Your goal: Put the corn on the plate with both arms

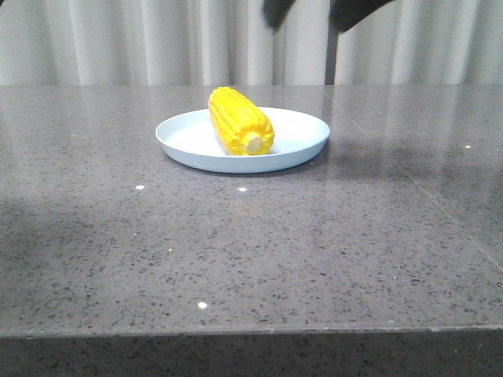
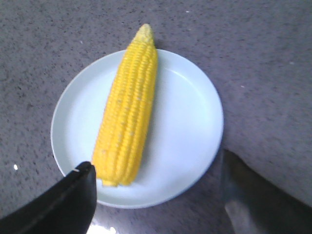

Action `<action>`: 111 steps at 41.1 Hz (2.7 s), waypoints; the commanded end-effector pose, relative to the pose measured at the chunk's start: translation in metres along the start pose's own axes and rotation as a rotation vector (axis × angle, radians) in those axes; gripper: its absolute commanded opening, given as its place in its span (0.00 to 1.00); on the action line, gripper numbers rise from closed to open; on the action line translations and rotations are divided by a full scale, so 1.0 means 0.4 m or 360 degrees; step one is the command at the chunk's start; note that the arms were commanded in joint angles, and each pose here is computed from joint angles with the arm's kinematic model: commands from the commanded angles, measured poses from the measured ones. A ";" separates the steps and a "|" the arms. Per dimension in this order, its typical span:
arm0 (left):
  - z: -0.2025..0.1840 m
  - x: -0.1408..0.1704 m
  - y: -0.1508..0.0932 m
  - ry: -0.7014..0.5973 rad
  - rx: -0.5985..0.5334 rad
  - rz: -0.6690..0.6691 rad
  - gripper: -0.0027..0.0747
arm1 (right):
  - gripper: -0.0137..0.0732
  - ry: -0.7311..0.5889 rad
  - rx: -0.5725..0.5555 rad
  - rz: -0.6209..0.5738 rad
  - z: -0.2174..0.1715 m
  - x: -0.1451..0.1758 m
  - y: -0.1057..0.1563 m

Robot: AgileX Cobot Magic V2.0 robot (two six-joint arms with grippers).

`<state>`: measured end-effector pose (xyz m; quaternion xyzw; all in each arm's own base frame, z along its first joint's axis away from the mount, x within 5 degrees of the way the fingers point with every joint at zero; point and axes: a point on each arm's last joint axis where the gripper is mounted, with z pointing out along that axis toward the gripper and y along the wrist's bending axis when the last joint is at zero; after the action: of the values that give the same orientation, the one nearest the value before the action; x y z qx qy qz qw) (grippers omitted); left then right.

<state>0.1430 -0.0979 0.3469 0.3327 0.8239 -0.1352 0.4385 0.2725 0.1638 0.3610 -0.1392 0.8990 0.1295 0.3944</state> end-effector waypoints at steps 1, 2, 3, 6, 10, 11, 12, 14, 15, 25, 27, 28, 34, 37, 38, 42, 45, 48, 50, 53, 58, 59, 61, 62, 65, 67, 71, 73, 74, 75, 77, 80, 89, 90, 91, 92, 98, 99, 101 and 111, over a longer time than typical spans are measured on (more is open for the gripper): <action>-0.015 -0.034 0.000 -0.0154 -0.0012 -0.0027 0.54 | 0.79 -0.0124 0.0053 -0.0112 -0.129 -0.021 -0.016; -0.015 -0.034 0.000 -0.0154 -0.0012 -0.0027 0.54 | 0.79 -0.0106 0.0064 -0.0137 -0.152 -0.015 -0.020; -0.015 -0.034 0.000 -0.0154 -0.0012 -0.0027 0.54 | 0.79 -0.0089 0.0072 -0.0155 -0.168 -0.010 -0.023; -0.015 -0.034 0.000 -0.0157 -0.0013 -0.0027 0.54 | 0.79 -0.0041 0.0085 -0.0211 -0.223 0.012 -0.032; -0.015 -0.034 0.000 -0.0157 -0.0013 -0.0027 0.54 | 0.79 -0.0029 0.0080 -0.0263 -0.281 0.047 -0.043; -0.015 -0.034 0.000 -0.0157 -0.0013 -0.0027 0.54 | 0.79 -0.0020 0.0080 -0.0269 -0.290 0.058 -0.046; -0.015 -0.034 0.000 -0.0157 -0.0013 -0.0027 0.54 | 0.79 -0.0023 0.0080 -0.0276 -0.304 0.071 -0.050; -0.015 -0.034 0.000 -0.0157 -0.0013 -0.0027 0.54 | 0.79 -0.0033 0.0075 -0.0278 -0.327 0.095 -0.056; -0.015 -0.034 0.000 -0.0157 -0.0013 -0.0027 0.54 | 0.79 -0.0038 0.0072 -0.0276 -0.336 0.106 -0.059; -0.015 -0.034 0.000 -0.0157 -0.0013 -0.0027 0.54 | 0.79 -0.0101 0.0017 -0.0241 -0.412 0.236 -0.087; -0.015 -0.034 0.000 -0.0157 -0.0013 -0.0027 0.54 | 0.79 -0.0112 0.0016 -0.0240 -0.421 0.260 -0.093; -0.015 -0.034 0.000 -0.0157 -0.0013 -0.0027 0.54 | 0.79 -0.0116 0.0015 -0.0240 -0.424 0.269 -0.095; -0.015 -0.034 0.000 -0.0157 -0.0013 -0.0027 0.49 | 0.72 -0.0144 0.0011 -0.0238 -0.440 0.313 -0.106; -0.015 -0.034 0.000 -0.0157 -0.0013 -0.0027 0.40 | 0.60 -0.0163 0.0008 -0.0236 -0.448 0.320 -0.108; -0.015 -0.034 0.000 -0.0157 -0.0013 -0.0027 0.36 | 0.54 -0.0168 0.0008 -0.0236 -0.450 0.321 -0.109; -0.015 -0.034 0.000 -0.0157 -0.0013 -0.0027 0.20 | 0.34 -0.0175 0.0007 -0.0235 -0.452 0.322 -0.109; -0.015 -0.034 0.000 -0.0157 -0.0013 -0.0027 0.08 | 0.20 -0.0175 0.0007 -0.0235 -0.452 0.322 -0.109; -0.015 -0.034 0.000 -0.0157 -0.0013 -0.0027 0.01 | 0.10 -0.0175 0.0007 -0.0235 -0.452 0.322 -0.109; -0.015 -0.034 0.000 -0.0157 -0.0013 -0.0027 0.01 | 0.08 -0.0179 0.0006 -0.0235 -0.452 0.321 -0.109; -0.015 -0.034 0.000 -0.0157 -0.0013 -0.0027 0.01 | 0.08 -0.0182 0.0005 -0.0235 -0.452 0.321 -0.109; -0.015 -0.034 0.000 -0.0157 -0.0013 -0.0027 0.01 | 0.08 -0.0164 0.0009 -0.0234 -0.452 0.323 -0.109; -0.015 -0.034 0.000 -0.0157 -0.0013 -0.0027 0.01 | 0.08 -0.0164 0.0009 -0.0234 -0.452 0.323 -0.109; -0.015 -0.034 0.000 -0.0157 -0.0013 -0.0027 0.01 | 0.08 -0.0164 0.0009 -0.0234 -0.452 0.323 -0.109; -0.015 -0.034 0.000 -0.0157 -0.0013 -0.0027 0.01 | 0.08 -0.0164 0.0009 -0.0234 -0.452 0.323 -0.109; -0.015 -0.034 0.000 -0.0157 -0.0013 -0.0027 0.01 | 0.08 -0.0164 0.0009 -0.0234 -0.452 0.323 -0.109; -0.015 -0.034 0.000 -0.0157 -0.0013 -0.0027 0.01 | 0.08 -0.0164 0.0009 -0.0234 -0.452 0.323 -0.109; -0.015 -0.034 0.000 -0.0157 -0.0013 -0.0027 0.01 | 0.08 -0.0164 0.0009 -0.0234 -0.452 0.323 -0.109; -0.015 -0.035 0.000 -0.0161 -0.0014 -0.0023 0.01 | 0.08 -0.0164 0.0009 -0.0234 -0.452 0.323 -0.109; -0.016 -0.033 -0.001 -0.0161 -0.0010 -0.0025 0.01 | 0.08 -0.0164 0.0009 -0.0234 -0.452 0.323 -0.109; -0.017 -0.032 -0.002 -0.0168 -0.0012 -0.0024 0.01 | 0.08 -0.0164 0.0009 -0.0234 -0.452 0.323 -0.109; -0.028 -0.030 0.003 -0.0191 -0.0046 -0.0002 0.01 | 0.08 -0.0164 0.0009 -0.0234 -0.452 0.323 -0.109; -0.054 -0.012 0.024 -0.0243 -0.0198 0.0081 0.01 | 0.08 -0.0163 0.0009 -0.0234 -0.452 0.323 -0.110; -0.145 0.132 0.058 -0.0618 -0.0717 0.0001 0.01 | 0.08 -0.0163 0.0009 -0.0234 -0.452 0.323 -0.110; -0.144 0.155 0.057 -0.0645 -0.0764 -0.0008 0.01 | 0.08 -0.0163 0.0009 -0.0234 -0.452 0.323 -0.110; -0.152 0.174 0.055 -0.0683 -0.0823 -0.0017 0.01 | 0.08 -0.0163 0.0009 -0.0234 -0.452 0.323 -0.110; -0.149 0.198 0.053 -0.0699 -0.0864 -0.0025 0.01 | 0.08 -0.0163 0.0009 -0.0234 -0.452 0.323 -0.110; -0.142 0.316 0.033 -0.0881 -0.1109 -0.0078 0.01 | 0.08 -0.0163 0.0009 -0.0234 -0.452 0.323 -0.110; -0.138 0.336 0.029 -0.0913 -0.1140 -0.0090 0.01 | 0.08 -0.0163 0.0009 -0.0234 -0.452 0.323 -0.110; -0.129 0.368 0.022 -0.0958 -0.1183 -0.0119 0.01 | 0.08 -0.0163 0.0009 -0.0234 -0.452 0.323 -0.110; -0.096 0.442 0.010 -0.1051 -0.1219 -0.0231 0.01 | 0.08 -0.0161 0.0009 -0.0234 -0.452 0.324 -0.110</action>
<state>0.0553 -0.0007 0.2108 0.0526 0.7011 0.0523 0.7092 0.0798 0.0414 0.3672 -0.1957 0.8827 0.1005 0.4152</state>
